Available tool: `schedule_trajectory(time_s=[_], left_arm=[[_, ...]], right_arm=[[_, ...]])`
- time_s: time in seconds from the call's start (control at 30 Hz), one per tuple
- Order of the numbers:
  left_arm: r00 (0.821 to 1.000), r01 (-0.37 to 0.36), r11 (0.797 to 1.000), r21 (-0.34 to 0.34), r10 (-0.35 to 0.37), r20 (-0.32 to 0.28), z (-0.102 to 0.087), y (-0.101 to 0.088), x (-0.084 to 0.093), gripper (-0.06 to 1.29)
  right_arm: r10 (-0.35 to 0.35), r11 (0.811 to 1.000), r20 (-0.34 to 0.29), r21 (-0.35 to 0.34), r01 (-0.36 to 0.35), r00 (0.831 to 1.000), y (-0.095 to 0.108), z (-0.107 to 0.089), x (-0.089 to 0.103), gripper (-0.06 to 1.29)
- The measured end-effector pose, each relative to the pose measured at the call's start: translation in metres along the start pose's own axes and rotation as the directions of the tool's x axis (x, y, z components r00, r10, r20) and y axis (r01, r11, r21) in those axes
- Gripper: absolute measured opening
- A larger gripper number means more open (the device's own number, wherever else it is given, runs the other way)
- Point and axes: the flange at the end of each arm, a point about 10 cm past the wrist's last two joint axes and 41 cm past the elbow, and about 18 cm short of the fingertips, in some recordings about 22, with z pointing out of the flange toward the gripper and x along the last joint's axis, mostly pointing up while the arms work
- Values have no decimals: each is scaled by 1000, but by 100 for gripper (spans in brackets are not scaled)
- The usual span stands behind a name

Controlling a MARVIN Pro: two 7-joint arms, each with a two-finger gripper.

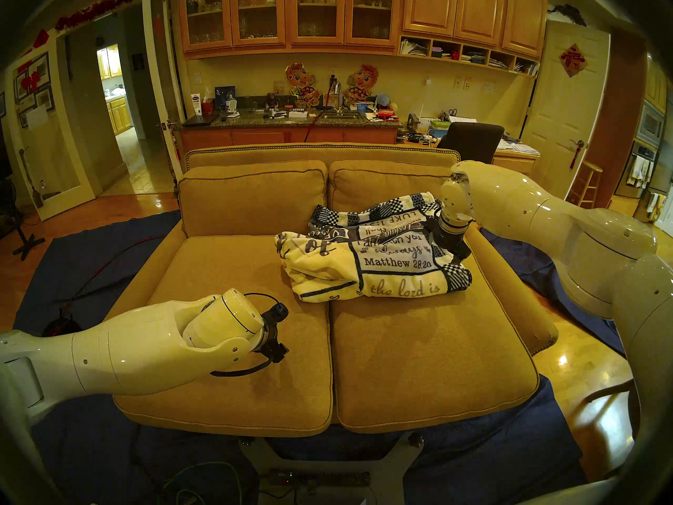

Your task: Fold the blanket in half twice

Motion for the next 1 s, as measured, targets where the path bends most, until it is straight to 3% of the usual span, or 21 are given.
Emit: schedule_trajectory(time_s=[0.23, 0.53, 1.0], left_arm=[[1000, -7, 1000, 1, 7, 7, 0, 2, -1, 121], [995, -67, 997, 34, 65, 75, 19, 6, -20, 121], [999, -3, 1000, -12, 4, 46, 14, -19, 15, 121]], right_arm=[[-19, 1000, 24, 7, 19, 1000, 7, -8, -2, 123], [-38, 999, 37, 29, 37, 999, 19, -20, -7, 123], [-49, 994, 1, 94, 49, 999, 39, -38, -16, 123]])
